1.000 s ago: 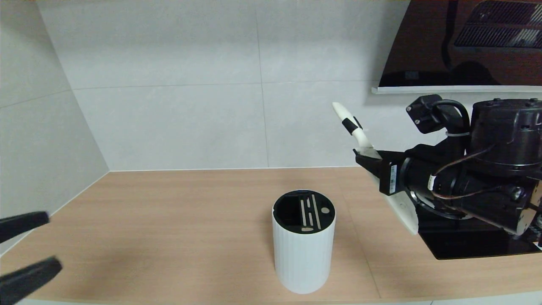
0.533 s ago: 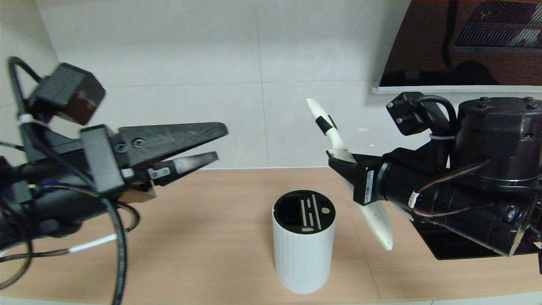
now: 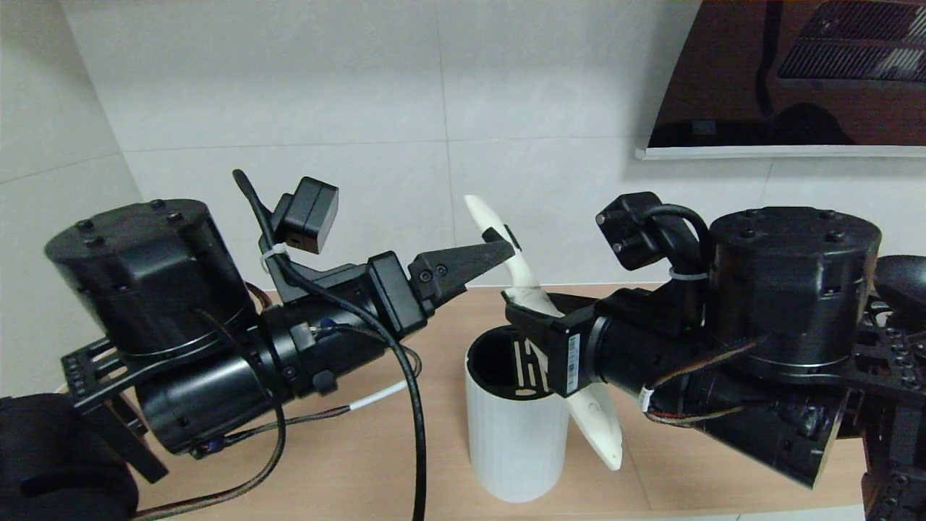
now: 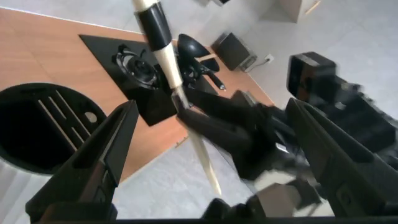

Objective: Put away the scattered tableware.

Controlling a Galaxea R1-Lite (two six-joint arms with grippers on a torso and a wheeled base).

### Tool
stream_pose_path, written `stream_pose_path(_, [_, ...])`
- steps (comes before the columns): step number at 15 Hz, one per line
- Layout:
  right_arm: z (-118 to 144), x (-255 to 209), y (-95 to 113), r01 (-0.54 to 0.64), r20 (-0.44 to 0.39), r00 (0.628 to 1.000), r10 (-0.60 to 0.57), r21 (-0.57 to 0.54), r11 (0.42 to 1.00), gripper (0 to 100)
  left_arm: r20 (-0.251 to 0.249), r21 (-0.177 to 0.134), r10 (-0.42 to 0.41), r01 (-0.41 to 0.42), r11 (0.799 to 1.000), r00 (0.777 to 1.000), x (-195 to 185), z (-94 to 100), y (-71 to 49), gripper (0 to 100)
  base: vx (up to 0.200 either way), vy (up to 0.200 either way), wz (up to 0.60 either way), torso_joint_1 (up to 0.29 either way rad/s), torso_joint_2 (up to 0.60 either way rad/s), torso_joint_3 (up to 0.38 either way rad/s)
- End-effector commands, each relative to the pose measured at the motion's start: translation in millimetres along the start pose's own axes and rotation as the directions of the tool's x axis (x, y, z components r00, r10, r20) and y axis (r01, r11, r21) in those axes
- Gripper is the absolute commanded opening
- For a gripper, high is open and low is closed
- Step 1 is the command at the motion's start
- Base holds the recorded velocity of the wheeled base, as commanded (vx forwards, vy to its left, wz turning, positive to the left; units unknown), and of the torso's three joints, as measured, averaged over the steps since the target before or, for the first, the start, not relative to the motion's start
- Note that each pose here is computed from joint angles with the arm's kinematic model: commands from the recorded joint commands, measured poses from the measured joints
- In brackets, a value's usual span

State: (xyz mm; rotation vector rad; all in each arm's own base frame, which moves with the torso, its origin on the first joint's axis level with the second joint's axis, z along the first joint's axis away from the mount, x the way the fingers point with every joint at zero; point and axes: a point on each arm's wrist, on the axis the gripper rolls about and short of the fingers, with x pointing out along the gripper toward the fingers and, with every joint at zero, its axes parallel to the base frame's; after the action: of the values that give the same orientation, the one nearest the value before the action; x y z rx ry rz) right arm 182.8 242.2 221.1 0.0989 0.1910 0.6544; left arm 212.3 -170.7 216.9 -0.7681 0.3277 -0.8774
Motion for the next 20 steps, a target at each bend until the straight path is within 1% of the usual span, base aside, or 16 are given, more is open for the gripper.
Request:
stream_pose_path(1, [-5.6,0.1,8.1,-0.027,-0.018,0.999,0.027,0.001,1.0,0,-0.002,-0.007,0.033,-0.033,0.999,0.999,11.9,-6.1,9.9,100,0.0,0.0,0.0,0.0,0.0,0.0])
stream_pose_path(4, [-8.1,-1.9,14.0,-0.046,-0.026,0.999,0.047,0.008,0.999,0,0.0,-0.006,0.041,-0.041,0.999,0.999,13.9,-6.8,11.6,100,0.0,0.0,0.0,0.0,0.0,0.0])
stream_pose_path(5, [-8.9,-3.0,15.4,-0.052,-0.028,0.998,0.052,0.007,0.999,0,0.008,-0.006,0.049,-0.049,0.999,0.999,14.6,-6.7,12.2,100,0.0,0.0,0.0,0.0,0.0,0.0])
stream_pose_path(8, [-12.1,-7.9,21.6,-0.079,-0.039,0.996,0.079,0.008,0.997,0,0.016,-0.005,0.047,-0.047,0.999,0.999,16.1,-5.1,11.7,100,0.0,0.0,0.0,0.0,0.0,0.0])
stream_pose_path(14, [-14.0,-10.7,23.3,-0.094,-0.046,0.994,0.095,0.013,0.995,0,0.026,-0.004,0.057,-0.057,0.998,0.998,16.2,-4.6,11.8,100,0.0,0.0,0.0,0.0,0.0,0.0])
stream_pose_path(15, [-13.6,-11.1,23.3,-0.094,-0.045,0.994,0.095,0.015,0.995,0,0.023,0.002,0.057,-0.057,0.998,0.998,16.6,-5.2,11.9,100,0.0,0.0,0.0,0.0,0.0,0.0])
stream_pose_path(16, [-12.8,-12.0,23.6,-0.098,-0.043,0.994,0.099,0.02,0.995,0,0.018,0.009,0.067,-0.067,0.998,0.998,18.0,-6.7,14.8,100,0.0,0.0,0.0,0.0,0.0,0.0])
stream_pose_path(18, [-11.5,-14.5,24.9,-0.105,-0.038,0.994,0.106,0.023,0.994,0,0.028,0.013,0.092,-0.093,0.996,0.995,20.6,-8.4,18.4,100,0.0,0.0,0.0,0.0,0.0,0.0])
stream_pose_path(19, [-11.2,-15.2,25.7,-0.108,-0.037,0.993,0.109,0.023,0.994,0,0.028,0.012,0.097,-0.097,0.995,0.995,21.3,-9.2,18.9,0,0.0,0.0,0.0,0.0,0.0,0.0])
stream_pose_path(20, [-11.8,-15.4,26.0,-0.109,-0.039,0.993,0.11,0.022,0.994,0,0.03,0.012,0.094,-0.095,0.995,0.995,21.0,-8.8,18.4,0,0.0,0.0,0.0,0.0,0.0,0.0])
